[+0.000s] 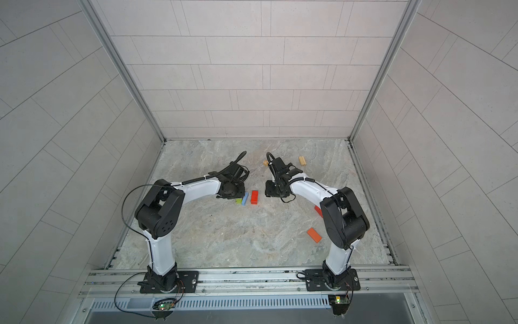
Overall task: Build the wood block tower
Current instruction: 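Grasp the lime green block with the left gripper while the right gripper advances, then close the right gripper on the green block while the left gripper opens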
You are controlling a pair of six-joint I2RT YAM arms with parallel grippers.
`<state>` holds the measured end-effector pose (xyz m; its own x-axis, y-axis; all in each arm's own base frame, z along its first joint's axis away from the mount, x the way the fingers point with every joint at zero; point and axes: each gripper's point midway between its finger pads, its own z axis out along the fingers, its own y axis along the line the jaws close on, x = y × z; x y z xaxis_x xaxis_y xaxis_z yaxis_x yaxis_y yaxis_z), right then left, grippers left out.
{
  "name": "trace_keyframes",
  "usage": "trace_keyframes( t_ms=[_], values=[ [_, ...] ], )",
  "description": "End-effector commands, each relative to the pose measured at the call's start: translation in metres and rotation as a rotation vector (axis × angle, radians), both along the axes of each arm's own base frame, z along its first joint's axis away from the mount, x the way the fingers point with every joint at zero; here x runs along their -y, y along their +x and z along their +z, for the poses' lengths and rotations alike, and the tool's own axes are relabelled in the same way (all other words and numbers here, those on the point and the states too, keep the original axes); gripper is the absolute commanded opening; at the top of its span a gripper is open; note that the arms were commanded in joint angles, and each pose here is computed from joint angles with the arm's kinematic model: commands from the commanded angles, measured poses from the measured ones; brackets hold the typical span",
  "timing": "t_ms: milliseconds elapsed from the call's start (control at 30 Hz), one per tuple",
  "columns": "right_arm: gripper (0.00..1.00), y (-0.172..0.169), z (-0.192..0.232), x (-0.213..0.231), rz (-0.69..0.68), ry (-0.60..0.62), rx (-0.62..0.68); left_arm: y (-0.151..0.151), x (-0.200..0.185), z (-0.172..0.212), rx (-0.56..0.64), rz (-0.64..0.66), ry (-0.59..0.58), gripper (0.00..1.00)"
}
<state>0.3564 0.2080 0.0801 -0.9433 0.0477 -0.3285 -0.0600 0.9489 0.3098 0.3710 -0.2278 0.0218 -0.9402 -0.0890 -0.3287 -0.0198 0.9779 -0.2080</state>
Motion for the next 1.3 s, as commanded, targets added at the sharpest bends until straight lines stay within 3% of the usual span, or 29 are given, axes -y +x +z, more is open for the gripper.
trace_keyframes(
  t_ms=[0,233,433,600,867,1267],
  values=[
    [0.52,-0.004,0.007,0.005,-0.001,-0.003,0.012,-0.009,-0.007,-0.01,-0.037,-0.007,0.047,0.25],
    [0.53,-0.006,0.022,0.001,0.023,0.033,0.045,-0.009,-0.009,0.026,0.021,0.0,-0.004,0.24],
    [0.51,-0.01,0.049,-0.017,0.071,0.148,0.104,-0.01,-0.017,0.071,0.078,0.024,-0.104,0.24],
    [0.45,-0.019,0.083,-0.047,0.134,0.31,0.175,-0.017,-0.021,0.101,0.112,0.052,-0.268,0.25],
    [0.47,-0.039,0.13,-0.106,0.258,0.567,0.237,-0.027,-0.002,0.127,0.117,0.063,-0.554,0.26],
    [0.46,-0.035,0.121,-0.124,0.248,0.555,0.185,-0.039,-0.001,0.157,0.171,0.068,-0.663,0.27]
  ],
)
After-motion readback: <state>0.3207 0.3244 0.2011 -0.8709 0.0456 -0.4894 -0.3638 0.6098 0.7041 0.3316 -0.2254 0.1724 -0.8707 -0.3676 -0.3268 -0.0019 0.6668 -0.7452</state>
